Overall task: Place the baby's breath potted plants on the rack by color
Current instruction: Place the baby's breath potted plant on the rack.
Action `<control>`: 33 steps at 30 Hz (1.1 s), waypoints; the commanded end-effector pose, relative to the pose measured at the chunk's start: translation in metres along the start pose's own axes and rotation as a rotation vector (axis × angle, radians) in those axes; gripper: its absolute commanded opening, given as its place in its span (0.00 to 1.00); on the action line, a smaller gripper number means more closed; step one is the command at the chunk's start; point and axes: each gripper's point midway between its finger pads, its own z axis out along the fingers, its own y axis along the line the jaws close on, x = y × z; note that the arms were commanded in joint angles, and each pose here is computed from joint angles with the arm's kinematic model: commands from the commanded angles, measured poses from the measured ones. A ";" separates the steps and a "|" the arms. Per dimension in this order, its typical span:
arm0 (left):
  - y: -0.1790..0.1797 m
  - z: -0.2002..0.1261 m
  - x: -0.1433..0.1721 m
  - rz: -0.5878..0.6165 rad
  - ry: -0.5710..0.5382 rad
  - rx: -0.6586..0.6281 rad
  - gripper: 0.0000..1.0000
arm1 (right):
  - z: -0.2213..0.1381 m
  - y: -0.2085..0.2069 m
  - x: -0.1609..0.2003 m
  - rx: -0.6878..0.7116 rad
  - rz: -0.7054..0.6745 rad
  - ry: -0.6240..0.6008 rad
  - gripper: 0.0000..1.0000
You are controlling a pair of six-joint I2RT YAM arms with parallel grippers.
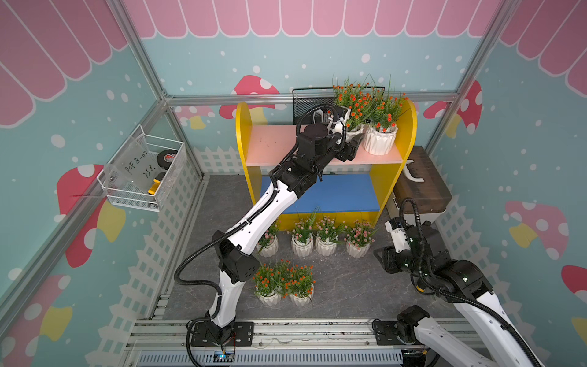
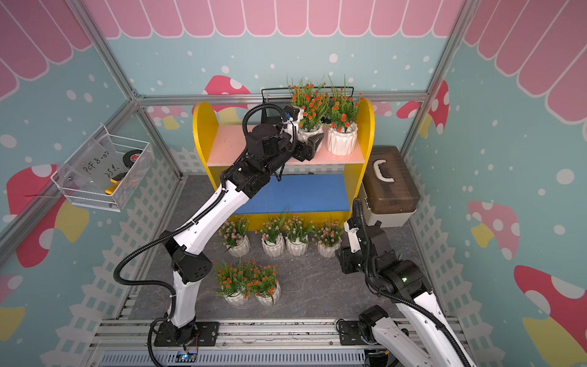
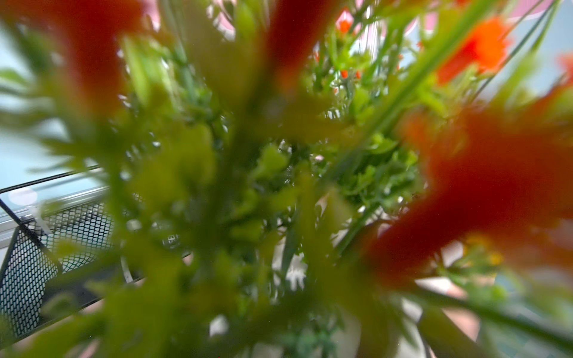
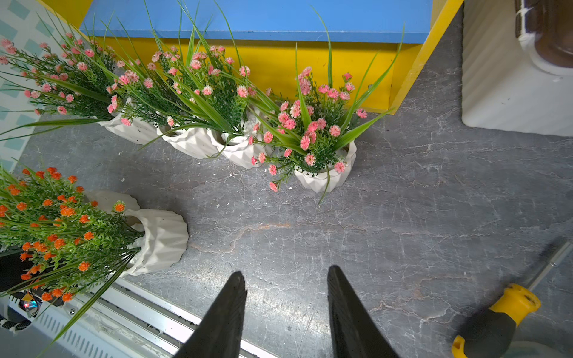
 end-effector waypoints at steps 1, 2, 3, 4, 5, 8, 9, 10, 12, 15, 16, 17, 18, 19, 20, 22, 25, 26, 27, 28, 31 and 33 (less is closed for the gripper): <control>0.002 -0.006 -0.035 -0.007 -0.105 0.012 0.70 | 0.000 -0.004 0.002 0.019 0.008 0.002 0.43; 0.002 -0.004 -0.032 -0.006 -0.100 0.013 0.70 | 0.000 -0.004 0.002 0.020 0.009 0.001 0.43; 0.002 -0.003 -0.030 -0.006 -0.098 0.014 0.70 | 0.000 -0.004 0.002 0.020 0.008 0.001 0.43; 0.001 -0.002 -0.029 -0.006 -0.095 0.014 0.70 | -0.001 -0.005 0.001 0.021 0.007 -0.002 0.43; 0.001 -0.002 -0.028 -0.006 -0.093 0.016 0.70 | -0.001 -0.005 0.001 0.021 0.007 0.000 0.43; 0.001 -0.001 -0.026 -0.007 -0.087 0.017 0.70 | 0.000 -0.005 0.002 0.024 0.006 0.004 0.43; 0.002 -0.001 -0.025 -0.008 -0.086 0.014 0.71 | 0.001 -0.005 0.002 0.023 0.006 0.005 0.43; 0.002 0.000 -0.025 -0.007 -0.086 0.012 0.71 | 0.001 -0.005 0.001 0.022 0.005 0.004 0.43; 0.002 -0.001 -0.026 -0.009 -0.089 0.012 0.72 | 0.001 -0.005 0.001 0.022 0.004 0.005 0.43; 0.003 -0.001 -0.026 -0.009 -0.088 0.009 0.73 | 0.001 -0.004 0.001 0.022 0.004 0.004 0.43; 0.003 -0.001 -0.026 -0.009 -0.089 0.008 0.74 | 0.001 -0.004 0.001 0.021 0.004 0.003 0.43; 0.003 -0.001 -0.026 -0.009 -0.088 0.006 0.74 | 0.001 -0.004 0.001 0.021 0.004 0.001 0.44; 0.004 -0.001 -0.027 -0.009 -0.090 0.003 0.75 | 0.001 -0.004 0.001 0.021 0.004 0.002 0.43; 0.004 -0.001 -0.027 -0.011 -0.090 0.002 0.76 | 0.001 -0.004 0.001 0.022 0.004 0.003 0.43; 0.004 -0.002 -0.027 -0.009 -0.088 0.001 0.78 | 0.002 -0.004 0.001 0.021 0.004 0.005 0.44; 0.005 -0.002 -0.027 -0.007 -0.087 -0.002 0.83 | 0.001 -0.004 0.001 0.020 0.004 0.004 0.44; 0.004 -0.003 -0.027 -0.005 -0.085 0.001 0.89 | 0.002 -0.004 0.001 0.022 0.004 0.005 0.44; 0.004 -0.004 -0.028 -0.005 -0.087 0.001 0.91 | 0.002 -0.004 0.001 0.022 0.004 0.004 0.44; 0.004 -0.004 -0.028 -0.004 -0.087 0.003 0.92 | 0.002 -0.005 0.001 0.023 0.004 0.004 0.44; 0.004 -0.005 -0.028 -0.003 -0.087 0.003 0.94 | 0.002 -0.005 0.001 0.024 0.004 0.006 0.45; 0.004 -0.008 -0.031 0.000 -0.089 0.005 0.98 | 0.002 -0.005 0.001 0.025 0.004 0.007 0.46; 0.005 -0.010 -0.032 0.006 -0.087 0.001 0.99 | 0.002 -0.005 0.001 0.024 0.004 0.004 0.46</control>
